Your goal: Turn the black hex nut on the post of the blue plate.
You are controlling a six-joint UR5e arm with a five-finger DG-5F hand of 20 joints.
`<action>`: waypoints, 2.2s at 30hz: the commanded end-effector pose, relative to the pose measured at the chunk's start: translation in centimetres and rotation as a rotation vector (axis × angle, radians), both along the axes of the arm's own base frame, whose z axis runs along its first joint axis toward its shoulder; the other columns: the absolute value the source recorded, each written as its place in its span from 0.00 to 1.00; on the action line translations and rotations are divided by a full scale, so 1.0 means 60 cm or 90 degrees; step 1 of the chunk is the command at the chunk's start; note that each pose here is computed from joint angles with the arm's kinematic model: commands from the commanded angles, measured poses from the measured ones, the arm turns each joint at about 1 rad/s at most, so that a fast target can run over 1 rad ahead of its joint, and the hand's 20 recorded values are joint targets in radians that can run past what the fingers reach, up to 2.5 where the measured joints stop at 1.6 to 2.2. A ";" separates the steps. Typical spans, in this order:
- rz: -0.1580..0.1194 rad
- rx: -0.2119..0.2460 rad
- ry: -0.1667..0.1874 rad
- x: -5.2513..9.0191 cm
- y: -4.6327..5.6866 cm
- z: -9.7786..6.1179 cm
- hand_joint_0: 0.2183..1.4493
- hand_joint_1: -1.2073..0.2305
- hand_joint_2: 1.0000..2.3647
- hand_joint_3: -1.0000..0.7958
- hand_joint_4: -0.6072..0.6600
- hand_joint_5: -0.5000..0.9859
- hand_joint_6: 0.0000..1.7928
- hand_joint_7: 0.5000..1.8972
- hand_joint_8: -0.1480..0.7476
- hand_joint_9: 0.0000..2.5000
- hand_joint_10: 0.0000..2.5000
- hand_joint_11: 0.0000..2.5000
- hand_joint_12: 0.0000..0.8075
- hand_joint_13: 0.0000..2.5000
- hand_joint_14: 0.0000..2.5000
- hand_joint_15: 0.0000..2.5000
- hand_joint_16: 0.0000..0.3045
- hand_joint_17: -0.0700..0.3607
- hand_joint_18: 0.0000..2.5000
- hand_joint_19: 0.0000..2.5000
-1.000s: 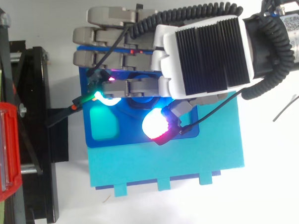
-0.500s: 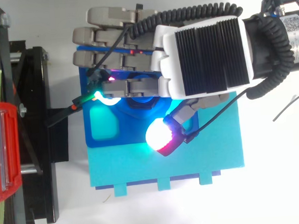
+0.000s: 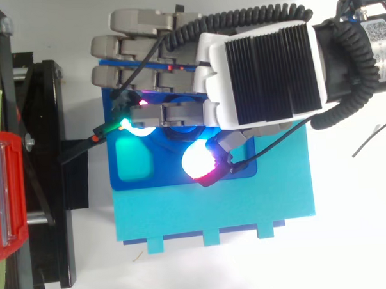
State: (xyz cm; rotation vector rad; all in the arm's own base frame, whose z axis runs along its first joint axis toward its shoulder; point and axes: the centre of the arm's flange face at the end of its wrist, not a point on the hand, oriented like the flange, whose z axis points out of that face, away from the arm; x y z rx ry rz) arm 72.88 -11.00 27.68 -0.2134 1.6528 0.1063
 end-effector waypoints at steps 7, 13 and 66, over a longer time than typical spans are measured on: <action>0.000 0.000 0.000 0.000 0.000 0.000 0.26 0.38 0.01 0.36 0.61 0.21 0.28 0.45 0.40 0.09 0.00 0.01 0.42 0.04 0.00 0.01 0.16 0.42 0.00 0.00; 0.000 0.000 0.002 -0.001 0.000 -0.001 0.26 0.38 0.01 0.36 0.61 0.21 0.28 0.46 0.40 0.09 0.00 0.00 0.41 0.04 0.00 0.01 0.16 0.42 0.00 0.00; -0.024 -0.046 0.088 -0.153 0.008 0.239 0.17 0.50 0.00 0.28 0.64 0.19 0.28 0.24 0.44 0.07 0.00 0.00 0.48 0.03 0.00 0.01 0.20 0.48 0.00 0.01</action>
